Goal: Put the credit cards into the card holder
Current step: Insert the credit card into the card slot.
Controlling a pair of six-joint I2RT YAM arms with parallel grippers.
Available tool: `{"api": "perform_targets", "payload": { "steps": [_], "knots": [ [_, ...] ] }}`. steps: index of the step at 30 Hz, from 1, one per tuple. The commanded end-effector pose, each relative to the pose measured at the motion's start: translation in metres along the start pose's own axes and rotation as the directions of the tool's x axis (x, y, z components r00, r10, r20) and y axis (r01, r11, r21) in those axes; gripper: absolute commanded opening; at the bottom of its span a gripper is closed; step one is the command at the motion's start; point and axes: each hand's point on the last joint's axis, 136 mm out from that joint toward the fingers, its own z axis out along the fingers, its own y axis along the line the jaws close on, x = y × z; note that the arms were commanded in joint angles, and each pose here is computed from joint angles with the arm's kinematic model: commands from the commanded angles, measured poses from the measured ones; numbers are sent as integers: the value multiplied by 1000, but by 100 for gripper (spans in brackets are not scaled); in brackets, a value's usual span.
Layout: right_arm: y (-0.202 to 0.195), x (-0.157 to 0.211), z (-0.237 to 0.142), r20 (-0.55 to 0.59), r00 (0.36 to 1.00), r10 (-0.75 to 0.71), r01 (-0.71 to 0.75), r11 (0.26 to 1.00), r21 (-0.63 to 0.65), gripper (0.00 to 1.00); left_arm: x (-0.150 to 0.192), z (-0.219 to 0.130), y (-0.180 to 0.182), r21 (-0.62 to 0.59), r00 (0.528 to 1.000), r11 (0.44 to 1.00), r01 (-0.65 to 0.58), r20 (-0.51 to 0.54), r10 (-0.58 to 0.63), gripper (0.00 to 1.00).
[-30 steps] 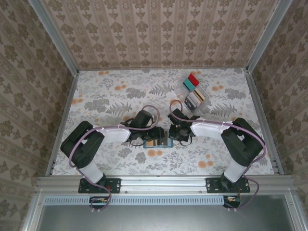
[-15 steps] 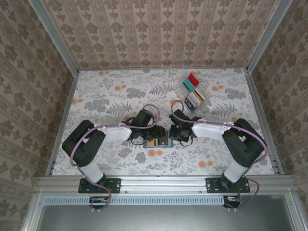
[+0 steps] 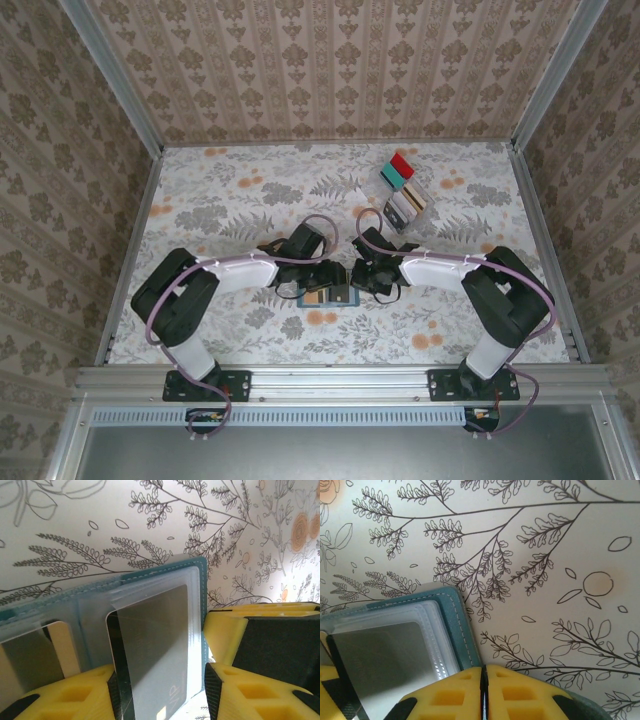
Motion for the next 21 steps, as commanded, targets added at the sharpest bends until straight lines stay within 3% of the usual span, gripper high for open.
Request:
{"api": "perform_targets", "payload": {
  "steps": [1, 8, 14, 21],
  "knots": [
    [-20, 24, 15, -87, 996, 26, -22, 999, 45, 11, 7, 7, -17, 36, 997, 998, -50, -49, 51, 47],
    [-21, 24, 15, -84, 996, 37, -34, 999, 40, 11, 9, 11, -12, 12, 997, 999, -32, -64, 32, 47],
    [-22, 24, 15, -84, 996, 40, -36, 998, 42, 10, 7, 9, -29, 100, 997, 994, -36, -61, 42, 51],
    [-19, 23, 15, -83, 996, 40, -38, 999, 28, 10, 6, 10, -18, 34, 998, 999, -30, -60, 32, 51]
  ]
}}
